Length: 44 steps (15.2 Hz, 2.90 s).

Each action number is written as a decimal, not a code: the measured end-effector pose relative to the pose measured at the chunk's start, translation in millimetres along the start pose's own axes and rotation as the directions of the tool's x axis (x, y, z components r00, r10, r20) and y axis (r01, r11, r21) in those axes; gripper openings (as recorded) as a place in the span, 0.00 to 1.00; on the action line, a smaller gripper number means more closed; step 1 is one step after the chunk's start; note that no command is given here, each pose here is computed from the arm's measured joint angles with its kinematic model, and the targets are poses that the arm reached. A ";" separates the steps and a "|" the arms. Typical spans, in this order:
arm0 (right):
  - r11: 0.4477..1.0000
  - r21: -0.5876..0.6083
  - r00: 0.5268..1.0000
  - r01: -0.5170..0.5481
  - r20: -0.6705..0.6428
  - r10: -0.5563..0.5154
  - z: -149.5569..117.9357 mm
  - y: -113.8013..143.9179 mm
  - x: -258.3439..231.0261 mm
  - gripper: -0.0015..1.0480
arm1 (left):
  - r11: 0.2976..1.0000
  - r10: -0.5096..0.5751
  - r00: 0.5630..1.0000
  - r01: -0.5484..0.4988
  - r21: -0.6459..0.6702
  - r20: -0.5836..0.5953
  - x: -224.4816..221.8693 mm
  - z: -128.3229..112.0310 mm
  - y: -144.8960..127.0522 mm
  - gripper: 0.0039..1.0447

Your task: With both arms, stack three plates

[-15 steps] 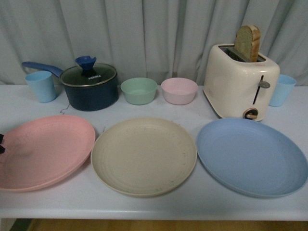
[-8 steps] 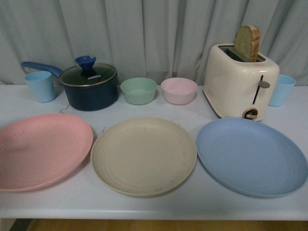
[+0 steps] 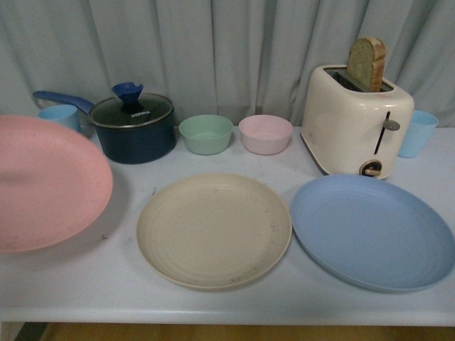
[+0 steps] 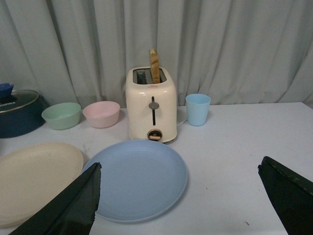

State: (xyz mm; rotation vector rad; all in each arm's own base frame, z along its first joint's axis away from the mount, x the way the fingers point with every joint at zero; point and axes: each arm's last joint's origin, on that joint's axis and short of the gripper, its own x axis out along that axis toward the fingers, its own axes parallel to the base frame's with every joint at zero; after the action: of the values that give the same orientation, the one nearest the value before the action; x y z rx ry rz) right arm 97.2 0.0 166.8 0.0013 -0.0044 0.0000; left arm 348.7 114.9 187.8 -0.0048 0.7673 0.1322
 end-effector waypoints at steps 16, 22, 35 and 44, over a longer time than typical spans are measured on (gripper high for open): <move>1.000 0.000 1.000 0.000 0.000 0.000 0.0 0.0 0.0 0.94 | 0.961 -0.266 0.957 0.273 0.042 -0.118 21.0 -20.9 -223.4 0.02; 1.000 0.000 1.000 0.000 0.000 0.000 0.0 0.0 0.0 0.94 | 0.963 -0.260 0.956 0.267 0.040 -0.133 37.5 -16.2 -203.6 0.02; 1.000 0.000 1.000 0.000 0.000 0.000 0.0 0.0 0.0 0.94 | 0.931 -0.345 0.931 0.322 0.173 0.121 -27.6 1.9 -187.2 0.95; 1.000 0.000 1.000 0.000 0.000 0.000 0.0 0.0 0.0 0.94 | 0.993 -0.116 0.719 0.107 0.055 0.685 -126.8 -74.6 -129.0 0.31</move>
State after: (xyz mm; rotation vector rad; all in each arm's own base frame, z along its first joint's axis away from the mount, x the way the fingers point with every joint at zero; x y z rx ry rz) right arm 97.2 0.0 166.8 0.0013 -0.0044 0.0004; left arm 222.5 -31.8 216.2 0.0087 0.0096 0.0057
